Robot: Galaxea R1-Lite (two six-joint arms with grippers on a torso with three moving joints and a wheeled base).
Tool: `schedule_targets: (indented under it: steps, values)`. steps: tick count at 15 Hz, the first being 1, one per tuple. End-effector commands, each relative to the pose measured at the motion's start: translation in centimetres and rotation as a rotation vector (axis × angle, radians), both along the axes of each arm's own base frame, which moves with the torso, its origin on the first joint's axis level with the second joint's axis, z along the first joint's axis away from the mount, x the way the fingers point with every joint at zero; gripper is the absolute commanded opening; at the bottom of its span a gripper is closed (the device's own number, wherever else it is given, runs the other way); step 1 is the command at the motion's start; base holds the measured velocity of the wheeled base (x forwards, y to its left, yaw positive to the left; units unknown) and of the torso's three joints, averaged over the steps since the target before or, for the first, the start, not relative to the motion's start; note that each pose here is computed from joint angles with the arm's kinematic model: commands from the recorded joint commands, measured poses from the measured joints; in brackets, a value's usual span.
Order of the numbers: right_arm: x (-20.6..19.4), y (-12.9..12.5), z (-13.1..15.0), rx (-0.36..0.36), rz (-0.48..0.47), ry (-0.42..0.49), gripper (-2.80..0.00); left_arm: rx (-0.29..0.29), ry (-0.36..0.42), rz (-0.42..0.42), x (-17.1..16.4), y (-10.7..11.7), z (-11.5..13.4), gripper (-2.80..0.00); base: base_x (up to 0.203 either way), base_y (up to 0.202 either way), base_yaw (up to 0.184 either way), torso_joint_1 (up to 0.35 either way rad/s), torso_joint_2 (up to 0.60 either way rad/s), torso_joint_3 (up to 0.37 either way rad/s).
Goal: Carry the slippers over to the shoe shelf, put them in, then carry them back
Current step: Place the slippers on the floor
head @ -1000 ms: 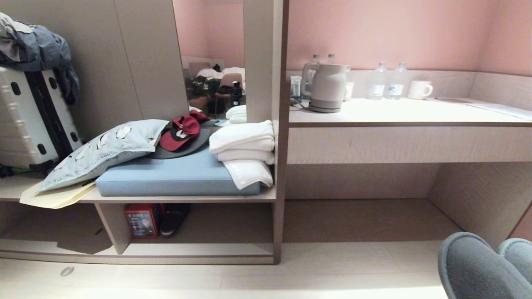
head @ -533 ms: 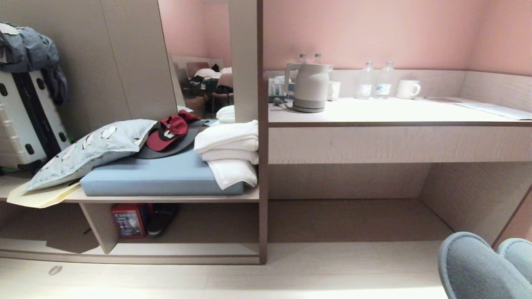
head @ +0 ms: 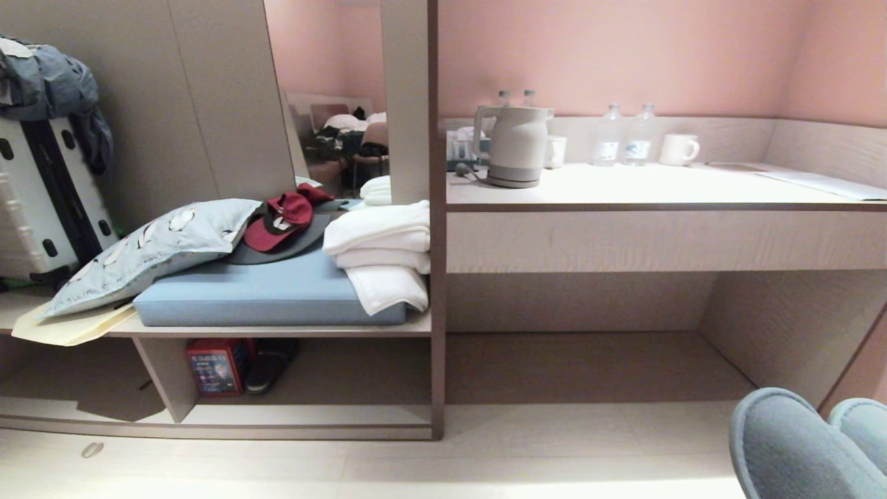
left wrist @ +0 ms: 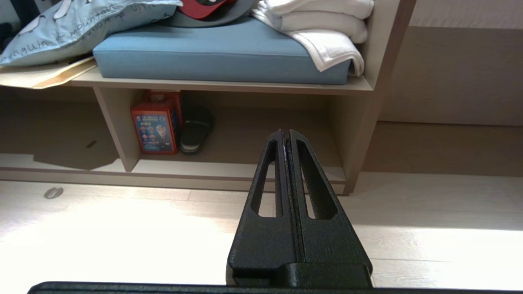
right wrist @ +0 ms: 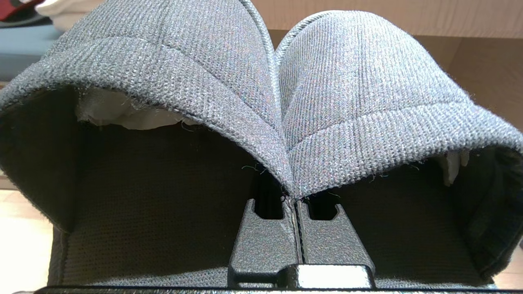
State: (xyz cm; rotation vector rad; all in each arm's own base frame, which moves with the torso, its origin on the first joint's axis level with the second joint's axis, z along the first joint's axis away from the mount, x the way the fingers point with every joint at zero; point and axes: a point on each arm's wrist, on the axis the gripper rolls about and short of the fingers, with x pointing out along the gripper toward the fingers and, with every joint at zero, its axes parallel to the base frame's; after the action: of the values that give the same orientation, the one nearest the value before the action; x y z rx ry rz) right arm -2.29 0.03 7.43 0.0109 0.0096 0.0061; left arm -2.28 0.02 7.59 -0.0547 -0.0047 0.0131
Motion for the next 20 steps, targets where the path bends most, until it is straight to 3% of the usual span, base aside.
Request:
schedule_targets:
  steps: [1, 20]
  values:
    - [0.01, 0.00, 0.00, 0.000, -0.002, 0.001, -2.80, 0.001, 0.000, 0.001, 0.00, 0.00, 0.00, -2.80, 0.000, 0.000, 0.000, 0.000, 0.00, 0.000]
    - [0.01, 0.00, 0.00, 0.000, -0.002, 0.001, -2.80, 0.001, 0.000, -0.001, 0.00, 0.00, 0.00, -2.80, 0.000, 0.000, 0.000, 0.000, 0.00, 0.000]
